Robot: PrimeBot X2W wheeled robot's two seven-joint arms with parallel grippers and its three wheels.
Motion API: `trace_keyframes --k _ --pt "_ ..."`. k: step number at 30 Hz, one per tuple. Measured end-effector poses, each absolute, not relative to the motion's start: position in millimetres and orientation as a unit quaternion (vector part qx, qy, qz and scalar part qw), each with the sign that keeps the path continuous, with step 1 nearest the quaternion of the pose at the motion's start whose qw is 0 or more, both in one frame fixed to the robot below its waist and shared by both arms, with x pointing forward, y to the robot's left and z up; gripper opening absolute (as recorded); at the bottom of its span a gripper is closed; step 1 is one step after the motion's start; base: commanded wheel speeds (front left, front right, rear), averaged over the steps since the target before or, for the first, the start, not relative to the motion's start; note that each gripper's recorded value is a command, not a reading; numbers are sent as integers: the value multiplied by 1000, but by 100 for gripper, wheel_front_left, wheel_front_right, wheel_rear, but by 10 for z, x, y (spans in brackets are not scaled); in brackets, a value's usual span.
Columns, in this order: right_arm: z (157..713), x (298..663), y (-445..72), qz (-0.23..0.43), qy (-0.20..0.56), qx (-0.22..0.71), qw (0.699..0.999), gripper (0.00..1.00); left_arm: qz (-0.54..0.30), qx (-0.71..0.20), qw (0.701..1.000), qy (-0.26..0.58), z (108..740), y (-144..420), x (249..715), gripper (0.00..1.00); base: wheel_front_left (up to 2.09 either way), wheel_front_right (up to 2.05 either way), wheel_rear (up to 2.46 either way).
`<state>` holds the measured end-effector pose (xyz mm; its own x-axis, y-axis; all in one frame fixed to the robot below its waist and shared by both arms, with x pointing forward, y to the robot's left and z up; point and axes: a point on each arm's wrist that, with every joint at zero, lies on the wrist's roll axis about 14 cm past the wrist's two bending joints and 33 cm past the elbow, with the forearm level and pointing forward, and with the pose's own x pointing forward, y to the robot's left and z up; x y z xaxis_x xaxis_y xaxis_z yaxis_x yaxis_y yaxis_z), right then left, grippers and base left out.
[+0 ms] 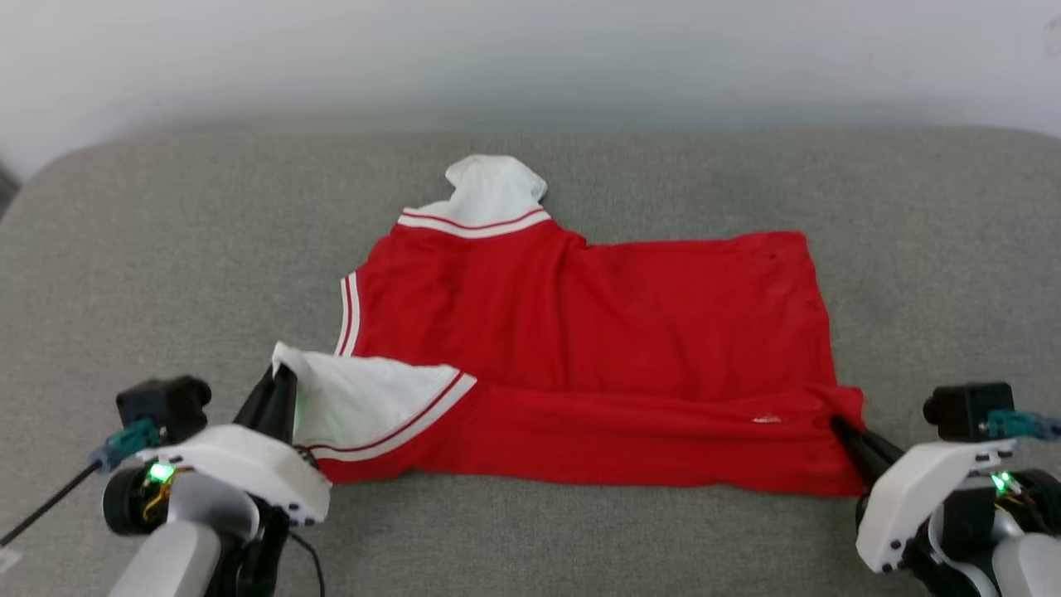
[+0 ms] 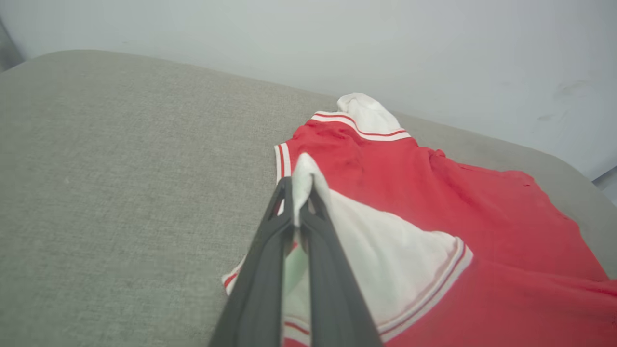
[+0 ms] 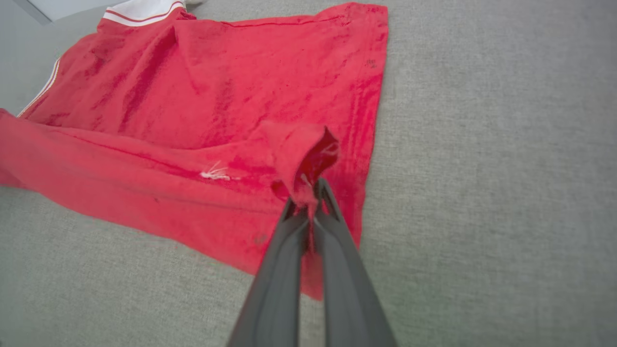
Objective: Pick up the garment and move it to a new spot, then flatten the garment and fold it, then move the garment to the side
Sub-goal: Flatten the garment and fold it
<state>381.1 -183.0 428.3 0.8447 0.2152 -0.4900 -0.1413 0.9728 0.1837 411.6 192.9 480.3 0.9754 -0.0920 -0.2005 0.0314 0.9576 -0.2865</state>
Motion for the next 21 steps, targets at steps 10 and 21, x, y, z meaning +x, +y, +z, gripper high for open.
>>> trace_keyframes --k 10,21 --pt "3874 4143 -1787 100 308 46 945 19 -46 -154 969 187 4160 1828 4491 0 0 0 0" --pt "4024 4213 -1787 105 250 48 961 100 -45 -181 960 211 4038 1864 4463 100 0 0 0"
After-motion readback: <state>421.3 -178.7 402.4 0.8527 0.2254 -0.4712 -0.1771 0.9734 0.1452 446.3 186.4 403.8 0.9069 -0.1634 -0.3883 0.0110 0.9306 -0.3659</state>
